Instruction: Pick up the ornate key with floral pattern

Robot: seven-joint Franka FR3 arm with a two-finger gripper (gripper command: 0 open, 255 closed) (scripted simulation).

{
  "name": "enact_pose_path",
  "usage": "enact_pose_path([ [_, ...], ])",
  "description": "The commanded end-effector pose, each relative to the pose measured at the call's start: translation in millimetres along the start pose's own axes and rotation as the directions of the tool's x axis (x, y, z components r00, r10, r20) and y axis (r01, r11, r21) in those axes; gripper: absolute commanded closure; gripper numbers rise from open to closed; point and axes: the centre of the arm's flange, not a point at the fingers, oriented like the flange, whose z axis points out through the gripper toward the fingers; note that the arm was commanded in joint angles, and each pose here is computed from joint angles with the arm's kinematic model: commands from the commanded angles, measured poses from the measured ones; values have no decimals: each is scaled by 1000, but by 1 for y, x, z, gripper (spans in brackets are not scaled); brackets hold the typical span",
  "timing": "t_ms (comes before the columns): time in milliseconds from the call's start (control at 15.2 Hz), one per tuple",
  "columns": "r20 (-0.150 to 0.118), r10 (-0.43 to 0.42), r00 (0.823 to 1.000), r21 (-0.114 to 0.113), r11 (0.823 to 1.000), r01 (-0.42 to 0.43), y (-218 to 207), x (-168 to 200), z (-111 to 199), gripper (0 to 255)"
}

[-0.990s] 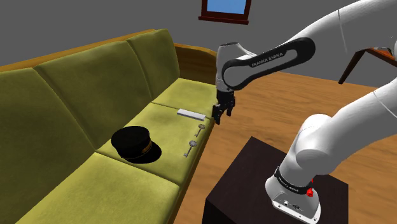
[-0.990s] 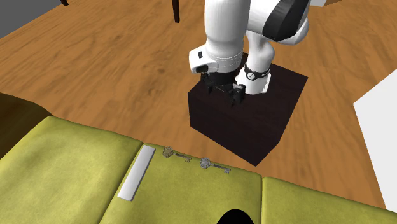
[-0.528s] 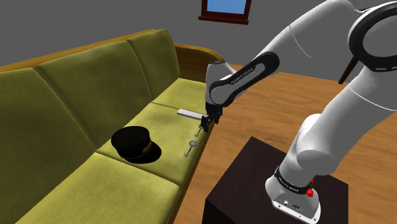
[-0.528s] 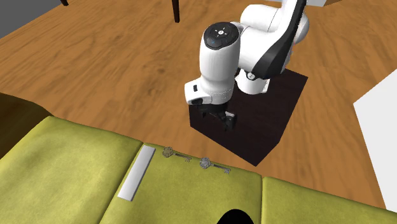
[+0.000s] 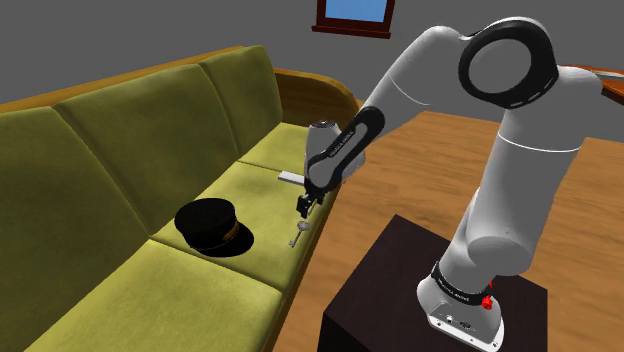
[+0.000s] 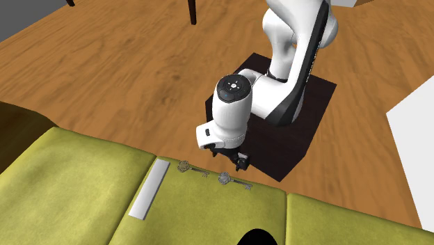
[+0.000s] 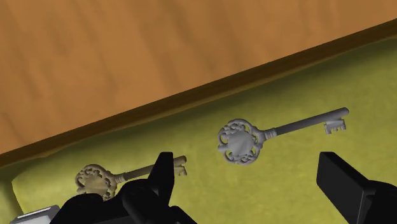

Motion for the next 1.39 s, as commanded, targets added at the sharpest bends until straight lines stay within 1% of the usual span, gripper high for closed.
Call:
enact_pose_path([
  [0, -21, -13, 1000, 1, 1000, 13, -7, 14, 23, 0],
  [132, -40, -25, 999, 2, 1000, 25, -11, 28, 42, 0],
  [198, -42, -26, 999, 2, 1000, 26, -11, 29, 43, 0],
  [660, -42, -26, 999, 2, 1000, 26, -10, 28, 83, 0],
  [792, -42, -26, 999, 2, 1000, 26, -10, 28, 83, 0],
  [858, -42, -26, 999, 2, 1000, 26, -10, 28, 84, 255],
  [1320, -42, -26, 999, 2, 1000, 26, -10, 29, 84, 255],
])
